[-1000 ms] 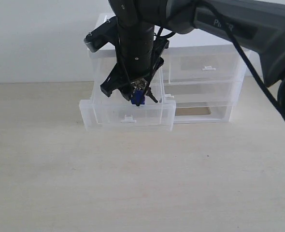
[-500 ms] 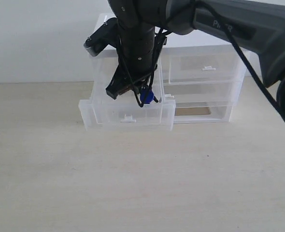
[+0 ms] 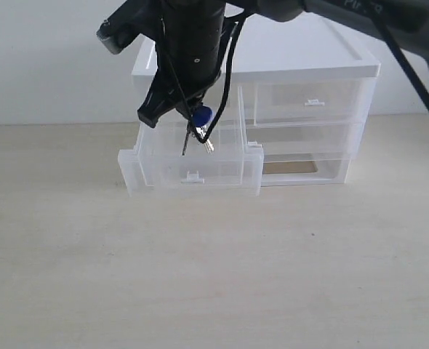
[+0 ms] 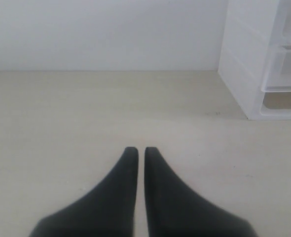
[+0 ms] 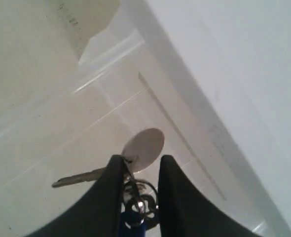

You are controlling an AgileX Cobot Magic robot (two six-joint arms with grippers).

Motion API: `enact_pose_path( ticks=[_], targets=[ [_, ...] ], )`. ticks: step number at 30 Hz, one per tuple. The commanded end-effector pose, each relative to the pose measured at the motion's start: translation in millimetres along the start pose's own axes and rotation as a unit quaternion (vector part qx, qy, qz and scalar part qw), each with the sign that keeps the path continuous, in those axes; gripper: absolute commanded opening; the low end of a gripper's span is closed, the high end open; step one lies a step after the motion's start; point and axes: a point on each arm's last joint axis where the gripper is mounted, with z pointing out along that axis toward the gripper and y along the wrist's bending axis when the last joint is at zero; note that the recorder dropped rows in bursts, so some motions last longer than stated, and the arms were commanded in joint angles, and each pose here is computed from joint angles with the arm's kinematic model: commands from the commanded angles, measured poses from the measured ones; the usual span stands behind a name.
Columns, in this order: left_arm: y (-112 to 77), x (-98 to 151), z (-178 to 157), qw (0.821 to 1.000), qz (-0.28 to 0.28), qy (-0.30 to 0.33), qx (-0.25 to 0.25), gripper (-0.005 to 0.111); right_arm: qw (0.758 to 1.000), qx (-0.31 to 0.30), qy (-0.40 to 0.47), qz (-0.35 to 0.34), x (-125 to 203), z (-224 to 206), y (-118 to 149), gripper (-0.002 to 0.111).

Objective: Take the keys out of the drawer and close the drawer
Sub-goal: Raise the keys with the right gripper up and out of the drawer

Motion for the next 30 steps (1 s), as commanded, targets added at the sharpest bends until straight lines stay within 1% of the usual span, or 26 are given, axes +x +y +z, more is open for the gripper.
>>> enact_pose_path(
  ticks=[1,8,14,23,26,30],
  targets=[
    [0.2,1,0,1.0,0.001,0.001,-0.002,0.004,0.999,0.015,-0.032,-0.007,-4,-27,-4,0.0],
    [0.2,1,0,1.0,0.001,0.001,-0.002,0.004,0.998,0.028,-0.063,-0.006,-4,-65,-8,0.0],
    [0.2,1,0,1.0,0.001,0.001,-0.002,0.004,0.995,0.028,-0.094,-0.007,-2,-107,-4,0.0],
    [0.2,1,0,1.0,0.001,0.001,-0.002,0.004,0.988,0.01,-0.152,-0.034,1,-176,26,0.0],
    [0.2,1,0,1.0,0.001,0.001,-0.002,0.004,0.985,-0.003,-0.164,-0.048,2,-187,42,0.0],
    [0.2,1,0,1.0,0.001,0.001,-0.002,0.004,0.986,-0.024,-0.153,-0.067,6,-186,66,0.0]
  ],
)
